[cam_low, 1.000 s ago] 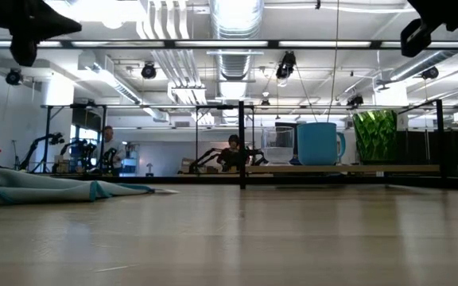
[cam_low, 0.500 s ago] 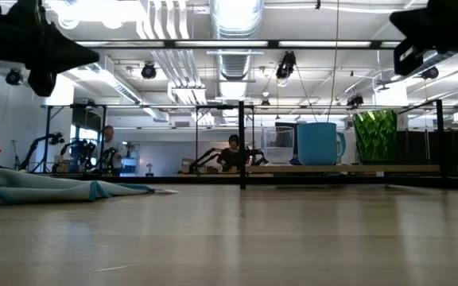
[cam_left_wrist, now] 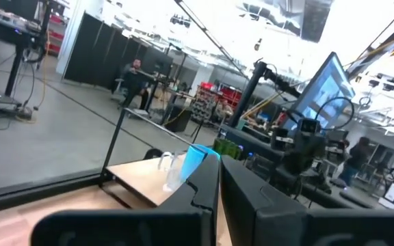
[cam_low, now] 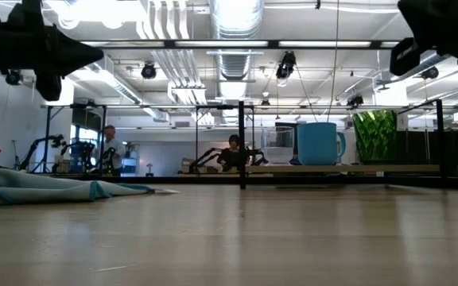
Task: Stack small to large cups/mugs on shelf
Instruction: Return to Home Position
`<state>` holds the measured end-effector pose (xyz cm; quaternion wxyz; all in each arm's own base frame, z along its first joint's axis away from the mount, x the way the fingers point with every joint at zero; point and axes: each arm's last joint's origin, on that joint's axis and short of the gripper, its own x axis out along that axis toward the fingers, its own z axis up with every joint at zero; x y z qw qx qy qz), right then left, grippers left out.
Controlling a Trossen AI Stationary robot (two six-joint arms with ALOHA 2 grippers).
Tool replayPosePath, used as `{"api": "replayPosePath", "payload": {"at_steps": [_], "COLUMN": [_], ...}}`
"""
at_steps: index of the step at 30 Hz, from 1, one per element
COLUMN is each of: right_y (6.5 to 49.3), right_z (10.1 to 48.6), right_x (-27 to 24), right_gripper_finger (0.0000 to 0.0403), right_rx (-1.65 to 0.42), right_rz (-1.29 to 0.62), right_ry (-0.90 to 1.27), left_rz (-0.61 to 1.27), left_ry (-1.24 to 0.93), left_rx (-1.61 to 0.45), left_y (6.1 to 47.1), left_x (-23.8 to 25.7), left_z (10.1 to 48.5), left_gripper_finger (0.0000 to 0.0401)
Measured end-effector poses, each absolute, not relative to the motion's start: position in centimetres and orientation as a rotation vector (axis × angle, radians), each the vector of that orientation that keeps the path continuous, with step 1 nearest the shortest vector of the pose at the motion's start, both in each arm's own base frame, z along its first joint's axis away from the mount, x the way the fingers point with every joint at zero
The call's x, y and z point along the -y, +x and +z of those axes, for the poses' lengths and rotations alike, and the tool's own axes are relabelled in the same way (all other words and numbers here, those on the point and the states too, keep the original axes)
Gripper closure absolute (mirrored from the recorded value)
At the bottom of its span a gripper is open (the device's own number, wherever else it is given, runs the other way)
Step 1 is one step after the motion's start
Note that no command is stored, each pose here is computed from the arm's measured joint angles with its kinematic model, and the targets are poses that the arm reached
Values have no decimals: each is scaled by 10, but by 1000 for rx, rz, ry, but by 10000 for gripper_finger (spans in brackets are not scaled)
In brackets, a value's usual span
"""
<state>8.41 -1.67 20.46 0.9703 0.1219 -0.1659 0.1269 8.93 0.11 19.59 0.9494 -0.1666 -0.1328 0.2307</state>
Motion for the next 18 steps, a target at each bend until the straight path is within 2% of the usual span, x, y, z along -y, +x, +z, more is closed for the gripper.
{"api": "replayPosePath", "payload": {"at_steps": [11,18], "right_y": [90,98], "right_z": [202,191], "right_x": [4,8], "right_gripper_finger": [394,394], "right_rx": [300,233], "right_rz": [353,125], "right_ry": [308,282], "left_rz": [466,455], "left_ry": [-349,-366], "left_rx": [269,236], "left_y": [90,93], "left_x": [-1,0], "left_z": [195,188], "left_gripper_finger": [400,400]}}
